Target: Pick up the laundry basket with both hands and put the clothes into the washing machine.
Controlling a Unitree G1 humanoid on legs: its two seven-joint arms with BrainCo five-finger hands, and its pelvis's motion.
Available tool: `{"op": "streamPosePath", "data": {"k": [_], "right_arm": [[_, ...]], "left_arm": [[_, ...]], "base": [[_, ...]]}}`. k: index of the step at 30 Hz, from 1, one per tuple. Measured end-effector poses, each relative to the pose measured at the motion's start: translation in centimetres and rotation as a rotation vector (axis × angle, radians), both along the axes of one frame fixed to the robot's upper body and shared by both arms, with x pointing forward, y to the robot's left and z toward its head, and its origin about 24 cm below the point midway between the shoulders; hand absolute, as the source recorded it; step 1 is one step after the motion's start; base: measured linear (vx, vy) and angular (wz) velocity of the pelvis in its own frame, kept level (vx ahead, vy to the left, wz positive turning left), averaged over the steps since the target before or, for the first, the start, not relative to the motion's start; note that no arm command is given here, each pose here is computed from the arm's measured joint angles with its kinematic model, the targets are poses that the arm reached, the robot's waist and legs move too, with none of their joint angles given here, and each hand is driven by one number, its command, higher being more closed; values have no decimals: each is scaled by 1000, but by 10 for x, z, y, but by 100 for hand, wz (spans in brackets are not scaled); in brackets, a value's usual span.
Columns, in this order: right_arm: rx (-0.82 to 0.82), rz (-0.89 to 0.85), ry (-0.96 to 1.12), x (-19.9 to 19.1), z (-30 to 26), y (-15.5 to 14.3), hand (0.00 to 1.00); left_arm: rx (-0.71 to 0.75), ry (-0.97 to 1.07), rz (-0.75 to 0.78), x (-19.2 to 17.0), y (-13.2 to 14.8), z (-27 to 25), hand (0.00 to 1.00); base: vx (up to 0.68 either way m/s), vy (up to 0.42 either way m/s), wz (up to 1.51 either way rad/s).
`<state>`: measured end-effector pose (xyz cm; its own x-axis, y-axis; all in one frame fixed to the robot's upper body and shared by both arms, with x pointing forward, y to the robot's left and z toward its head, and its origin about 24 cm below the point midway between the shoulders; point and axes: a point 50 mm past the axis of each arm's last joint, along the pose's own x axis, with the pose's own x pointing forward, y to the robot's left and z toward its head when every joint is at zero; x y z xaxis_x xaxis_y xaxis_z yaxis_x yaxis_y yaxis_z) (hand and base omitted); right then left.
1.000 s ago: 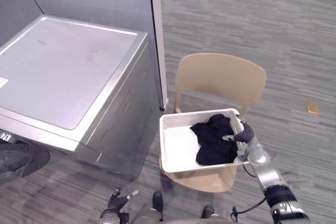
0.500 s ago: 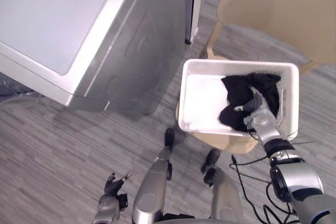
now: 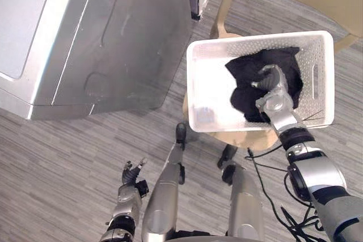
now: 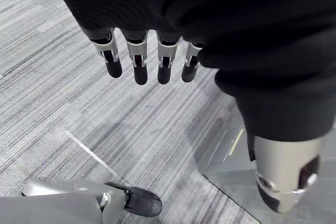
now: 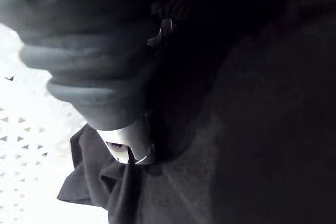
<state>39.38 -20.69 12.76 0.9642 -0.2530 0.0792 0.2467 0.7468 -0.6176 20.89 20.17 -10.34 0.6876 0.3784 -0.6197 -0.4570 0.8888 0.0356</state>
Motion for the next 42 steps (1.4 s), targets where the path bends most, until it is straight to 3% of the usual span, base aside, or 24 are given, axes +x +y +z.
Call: {"op": "streamPosePath", "data": {"k": [5, 10, 19, 23, 30, 36, 42], "right_arm": [[152, 64, -49, -12, -7, 15, 100], [316, 74, -230, -34, 9, 7, 100], [670, 90, -150, -81, -56, 24, 100], [784, 183, -160, -92, -57, 41, 100], [837, 484, -210, -100, -29, 88, 100], [845, 524, -280, -103, -15, 89, 100], [756, 628, -390, -114, 18, 102, 100]], "left_arm": [[-19, -9, -8, 1, -6, 0, 0], [-25, 6, -15, -4, -5, -2, 0], [-9, 187, -24, -60, 5, -29, 0], [12, 240, -29, -78, 12, -34, 0], [-1, 313, -27, -109, 12, -43, 0], [31, 206, -43, -87, 15, -29, 0], [15, -55, -95, -52, -20, 11, 0]], "base": [[21, -50, 3], [-9, -9, 0], [82, 0, 6], [53, 9, -7], [-18, 25, -18], [-65, -107, 102], [-213, -319, 86]]}}
